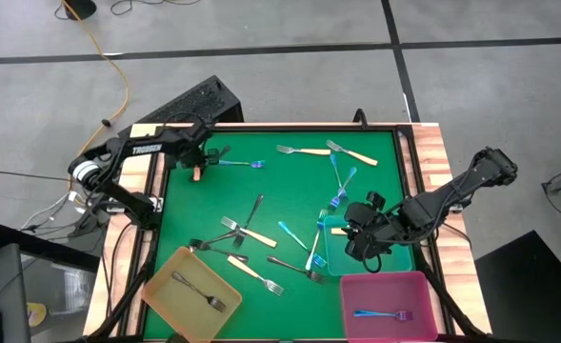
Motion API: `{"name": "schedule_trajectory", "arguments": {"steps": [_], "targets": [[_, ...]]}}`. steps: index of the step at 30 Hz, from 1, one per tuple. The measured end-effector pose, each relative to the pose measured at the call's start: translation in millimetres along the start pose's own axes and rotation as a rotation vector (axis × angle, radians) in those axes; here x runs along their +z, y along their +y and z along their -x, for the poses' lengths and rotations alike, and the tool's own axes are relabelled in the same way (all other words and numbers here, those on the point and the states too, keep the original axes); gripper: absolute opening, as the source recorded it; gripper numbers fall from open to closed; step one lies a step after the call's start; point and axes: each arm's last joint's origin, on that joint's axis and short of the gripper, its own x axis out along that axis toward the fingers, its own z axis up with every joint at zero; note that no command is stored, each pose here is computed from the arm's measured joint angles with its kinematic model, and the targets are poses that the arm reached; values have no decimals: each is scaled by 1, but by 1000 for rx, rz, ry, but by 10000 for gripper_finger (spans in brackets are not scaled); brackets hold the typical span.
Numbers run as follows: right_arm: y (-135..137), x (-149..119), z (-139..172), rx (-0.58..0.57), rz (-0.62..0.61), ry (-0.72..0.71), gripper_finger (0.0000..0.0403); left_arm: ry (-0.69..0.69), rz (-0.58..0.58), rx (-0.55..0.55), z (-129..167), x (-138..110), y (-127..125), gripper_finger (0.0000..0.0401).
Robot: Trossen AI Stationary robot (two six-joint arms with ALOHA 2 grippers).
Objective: Sort silverware by color (type)
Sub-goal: Put the yellow fork into the green bin
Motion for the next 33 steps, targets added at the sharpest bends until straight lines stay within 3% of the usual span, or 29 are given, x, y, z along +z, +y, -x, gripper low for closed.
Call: {"name": "schedule_trajectory", "arguments": {"steps": [7, 11, 18, 22, 27, 33], "targets": [[-1, 1, 0, -42, 2, -49, 205, -117, 11, -152, 40, 0, 3, 36], [0, 4, 0, -41, -11, -89, 205, -209, 35, -299, 71, -2, 7, 36], [0, 32, -6, -30, 3, -266, 202, -432, 29, -758, 137, -12, 2, 36], [-13, 59, -15, -26, 39, -346, 193, -584, -61, -1039, 174, -22, -5, 36], [-35, 100, -23, 160, 60, -465, 184, -672, -192, -1287, 202, -37, -19, 36], [-66, 137, -21, 371, 20, -663, 184, -689, -303, -1402, 211, -57, -37, 36]]}}
